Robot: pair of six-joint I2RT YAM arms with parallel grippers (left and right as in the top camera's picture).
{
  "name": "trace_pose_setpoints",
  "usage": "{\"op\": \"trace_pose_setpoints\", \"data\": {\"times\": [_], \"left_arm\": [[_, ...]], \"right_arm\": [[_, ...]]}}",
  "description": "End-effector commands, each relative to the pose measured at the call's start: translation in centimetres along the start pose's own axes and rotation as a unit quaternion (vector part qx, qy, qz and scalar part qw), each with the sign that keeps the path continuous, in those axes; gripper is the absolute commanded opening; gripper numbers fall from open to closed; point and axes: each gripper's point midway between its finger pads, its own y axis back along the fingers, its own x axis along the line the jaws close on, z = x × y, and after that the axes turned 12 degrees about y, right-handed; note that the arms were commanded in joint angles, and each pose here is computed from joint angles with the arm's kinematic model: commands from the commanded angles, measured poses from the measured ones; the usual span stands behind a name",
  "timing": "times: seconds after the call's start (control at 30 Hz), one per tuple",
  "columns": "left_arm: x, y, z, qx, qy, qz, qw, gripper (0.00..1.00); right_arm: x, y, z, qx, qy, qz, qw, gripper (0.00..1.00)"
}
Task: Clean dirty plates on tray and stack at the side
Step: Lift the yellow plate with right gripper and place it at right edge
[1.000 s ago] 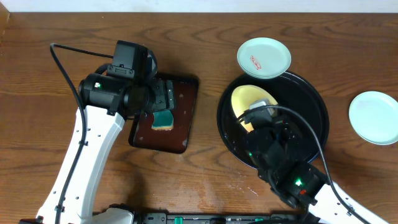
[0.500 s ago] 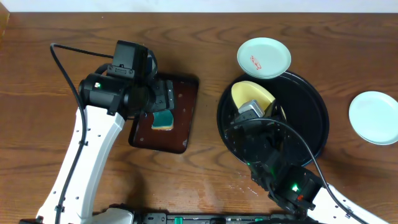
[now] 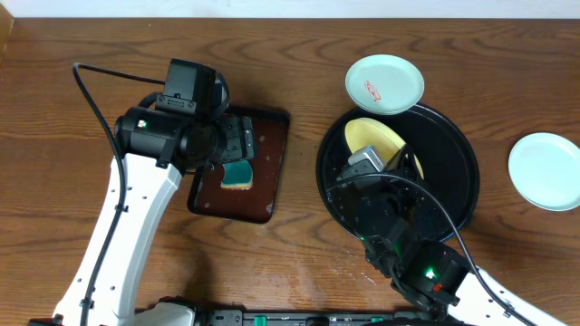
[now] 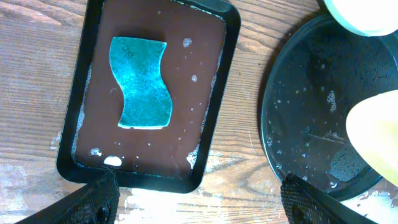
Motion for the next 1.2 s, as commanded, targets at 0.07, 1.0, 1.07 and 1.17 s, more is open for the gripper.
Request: {"op": "trace_pose_setpoints", "data": {"times": [0.07,1.0,1.07,1.17], "left_arm": [[-0.16,0.32,0.22,-0.004,-0.005,-0.003,1.0,0.84],[-0.16,0.32,0.22,-0.004,-0.005,-0.003,1.0,0.84],[-0.16,0.32,0.22,-0.004,-0.005,-0.003,1.0,0.84],[-0.16,0.32,0.22,-0.004,-0.005,-0.003,1.0,0.84]], "right_arm": [[-0.4,0.22,-0.01,0.003,-0.002,-0.009,1.0,0.01],[-0.4,0.22,-0.02,0.003,-0.002,-0.009,1.0,0.01],[-0.4,0.22,-0.02,0.003,-0.003,-0.008,1.0,0.01],[-0.45,0.11,-0.15,0.006,-0.023,-0.009,1.0,0.01]]}}
